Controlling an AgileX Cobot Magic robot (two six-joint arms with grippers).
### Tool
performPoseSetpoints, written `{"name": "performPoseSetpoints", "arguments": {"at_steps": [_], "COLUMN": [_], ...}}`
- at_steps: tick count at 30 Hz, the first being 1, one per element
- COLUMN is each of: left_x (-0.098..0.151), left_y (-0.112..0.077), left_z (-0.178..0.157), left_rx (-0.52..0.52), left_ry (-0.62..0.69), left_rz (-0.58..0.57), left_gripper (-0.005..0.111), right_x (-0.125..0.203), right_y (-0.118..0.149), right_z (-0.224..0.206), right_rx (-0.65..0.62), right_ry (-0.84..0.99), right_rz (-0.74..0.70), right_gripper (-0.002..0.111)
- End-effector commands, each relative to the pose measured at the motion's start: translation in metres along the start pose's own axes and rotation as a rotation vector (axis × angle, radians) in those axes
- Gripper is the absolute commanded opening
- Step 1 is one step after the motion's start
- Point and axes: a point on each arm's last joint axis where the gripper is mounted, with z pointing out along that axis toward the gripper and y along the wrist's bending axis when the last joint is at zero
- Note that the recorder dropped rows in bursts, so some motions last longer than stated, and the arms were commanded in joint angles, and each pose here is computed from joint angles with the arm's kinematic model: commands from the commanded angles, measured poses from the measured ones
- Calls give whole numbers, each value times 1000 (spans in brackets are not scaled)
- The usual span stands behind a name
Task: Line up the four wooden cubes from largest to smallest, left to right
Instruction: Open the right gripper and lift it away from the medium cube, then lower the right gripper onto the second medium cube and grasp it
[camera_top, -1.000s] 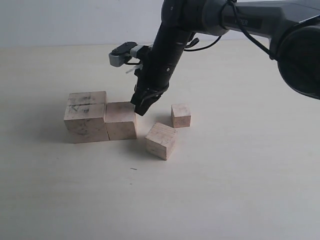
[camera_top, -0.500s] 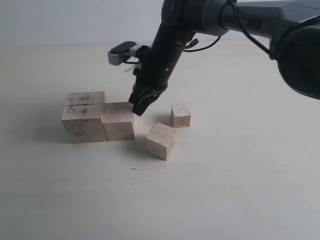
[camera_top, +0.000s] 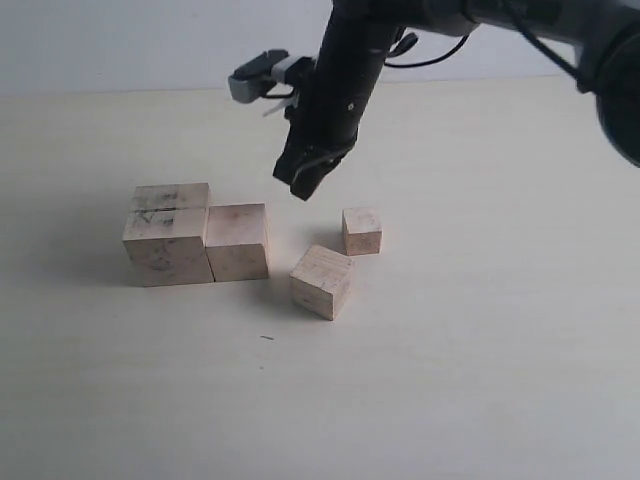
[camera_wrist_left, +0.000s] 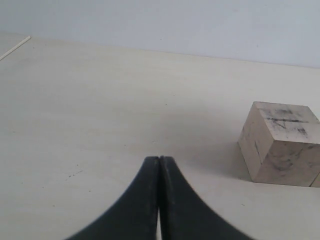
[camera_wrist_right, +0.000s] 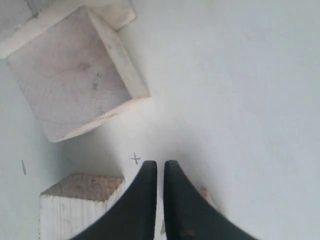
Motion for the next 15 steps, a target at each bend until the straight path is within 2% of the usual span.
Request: {"name": "performPoseSetpoints", "arguments": {"at_steps": [1,4,8,15], "left_x": [-1,-1,-1,-1], "left_y": [0,0,0,0], "left_z": [0,0,0,0], "left_rx": [8,8,8,8], "left_ry": [-18,-18,-18,-18], "left_rz": [7,7,7,7], "left_gripper": [0,0,0,0], "right_x": [-3,1,22,63], "right_y": [9,20,29,43], "right_z": [-52,-68,-72,-52], "right_rx": [66,57,114,111], "right_ry": [-92,-151,-213,-126], "right_rz": [88,153,270,276], "right_gripper": [6,6,4,4]}}
